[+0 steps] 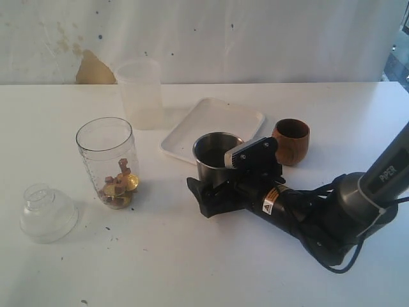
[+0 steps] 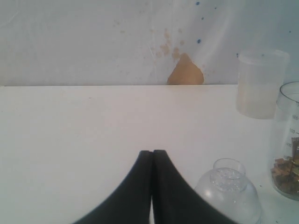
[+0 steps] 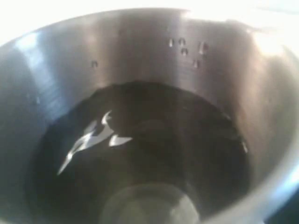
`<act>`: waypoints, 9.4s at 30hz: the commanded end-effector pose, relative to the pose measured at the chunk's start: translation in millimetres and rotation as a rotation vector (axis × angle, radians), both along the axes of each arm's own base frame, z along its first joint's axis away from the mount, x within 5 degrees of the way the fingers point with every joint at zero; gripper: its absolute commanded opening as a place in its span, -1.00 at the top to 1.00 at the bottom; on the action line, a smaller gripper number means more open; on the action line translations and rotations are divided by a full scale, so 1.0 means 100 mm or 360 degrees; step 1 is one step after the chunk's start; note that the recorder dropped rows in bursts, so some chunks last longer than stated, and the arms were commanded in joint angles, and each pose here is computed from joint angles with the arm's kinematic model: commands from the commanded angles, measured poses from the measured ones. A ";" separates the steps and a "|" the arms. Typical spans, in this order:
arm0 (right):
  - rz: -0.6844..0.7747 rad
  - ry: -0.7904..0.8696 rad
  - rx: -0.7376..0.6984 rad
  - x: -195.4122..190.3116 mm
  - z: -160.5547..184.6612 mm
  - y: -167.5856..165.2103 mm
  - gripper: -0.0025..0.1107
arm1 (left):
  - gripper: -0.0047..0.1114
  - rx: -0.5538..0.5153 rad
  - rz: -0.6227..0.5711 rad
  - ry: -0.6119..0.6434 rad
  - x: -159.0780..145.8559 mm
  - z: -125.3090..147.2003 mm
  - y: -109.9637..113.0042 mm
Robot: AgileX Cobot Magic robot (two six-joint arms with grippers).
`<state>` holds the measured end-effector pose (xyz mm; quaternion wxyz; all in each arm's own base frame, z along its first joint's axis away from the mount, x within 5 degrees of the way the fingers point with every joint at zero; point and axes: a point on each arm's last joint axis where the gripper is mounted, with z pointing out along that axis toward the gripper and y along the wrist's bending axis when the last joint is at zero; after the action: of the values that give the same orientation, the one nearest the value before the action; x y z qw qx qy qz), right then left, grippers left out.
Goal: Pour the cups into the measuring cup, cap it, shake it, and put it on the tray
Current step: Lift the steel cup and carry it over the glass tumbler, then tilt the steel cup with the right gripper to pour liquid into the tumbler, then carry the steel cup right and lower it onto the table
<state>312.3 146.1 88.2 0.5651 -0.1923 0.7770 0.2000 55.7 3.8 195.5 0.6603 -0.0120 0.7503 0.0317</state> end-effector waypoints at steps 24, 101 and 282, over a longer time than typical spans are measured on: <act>0.0199 -0.0186 -0.0074 0.08 0.83 0.12 0.96 | 0.92 -0.0001 -0.0002 -0.0016 0.00 -0.01 0.00; 0.0504 -0.0865 -0.0853 0.95 1.44 0.85 0.96 | 0.92 -0.0001 -0.0002 -0.0016 0.00 -0.01 0.00; 0.0187 -0.0169 0.0187 -0.07 1.13 -1.33 0.96 | 0.92 -0.0001 -0.0002 -0.0016 0.00 -0.01 0.00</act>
<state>322.1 6.6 202.6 0.5866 -0.1841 0.7516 0.2388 55.7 3.8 195.5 0.6603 -0.0120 0.7503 0.0317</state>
